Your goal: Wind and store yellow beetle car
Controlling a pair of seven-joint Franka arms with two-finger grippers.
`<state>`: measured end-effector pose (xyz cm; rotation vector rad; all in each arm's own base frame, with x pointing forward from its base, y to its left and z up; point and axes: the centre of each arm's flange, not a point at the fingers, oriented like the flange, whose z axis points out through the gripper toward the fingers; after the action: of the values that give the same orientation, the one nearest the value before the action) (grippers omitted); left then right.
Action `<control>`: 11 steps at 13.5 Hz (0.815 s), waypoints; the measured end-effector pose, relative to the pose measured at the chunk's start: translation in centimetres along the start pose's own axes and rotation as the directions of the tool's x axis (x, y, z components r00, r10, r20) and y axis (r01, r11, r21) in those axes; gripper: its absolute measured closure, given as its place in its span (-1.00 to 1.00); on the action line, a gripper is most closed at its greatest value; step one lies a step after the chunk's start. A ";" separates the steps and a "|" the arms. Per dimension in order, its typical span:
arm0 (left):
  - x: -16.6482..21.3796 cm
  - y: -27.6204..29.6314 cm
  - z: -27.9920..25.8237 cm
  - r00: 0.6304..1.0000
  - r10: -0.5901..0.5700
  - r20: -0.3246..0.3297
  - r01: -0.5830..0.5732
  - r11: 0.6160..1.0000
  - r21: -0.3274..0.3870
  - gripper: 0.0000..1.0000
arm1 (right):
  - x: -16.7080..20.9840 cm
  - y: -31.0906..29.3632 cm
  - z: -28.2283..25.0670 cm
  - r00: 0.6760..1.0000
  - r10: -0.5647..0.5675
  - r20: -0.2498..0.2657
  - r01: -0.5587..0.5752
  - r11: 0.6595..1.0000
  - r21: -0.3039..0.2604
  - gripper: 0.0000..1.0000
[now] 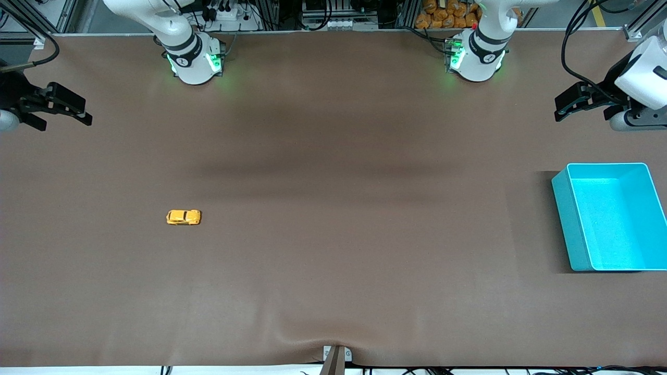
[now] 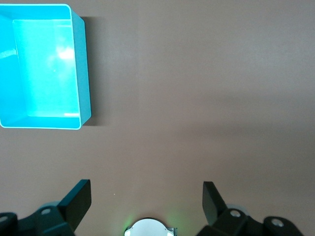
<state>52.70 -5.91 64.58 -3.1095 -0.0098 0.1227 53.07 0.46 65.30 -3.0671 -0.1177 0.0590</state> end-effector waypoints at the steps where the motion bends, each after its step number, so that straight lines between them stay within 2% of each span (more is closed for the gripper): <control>1: 0.0 0.0 0.0 1.000 0.000 -0.001 0.000 1.000 0.000 -1.00 | 0.0 0.0 0.0 1.000 0.000 0.000 0.000 1.000 0.000 -1.00; 11: 0.0 0.3 -0.1 1.000 0.007 -0.005 -0.007 1.000 0.000 -1.00 | 0.6 0.1 0.0 1.000 0.003 -0.020 -0.003 1.000 -0.006 -1.00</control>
<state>52.70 -6.22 64.67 -3.1100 0.0007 0.1154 53.64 0.38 65.25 -3.0733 -0.1129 0.0284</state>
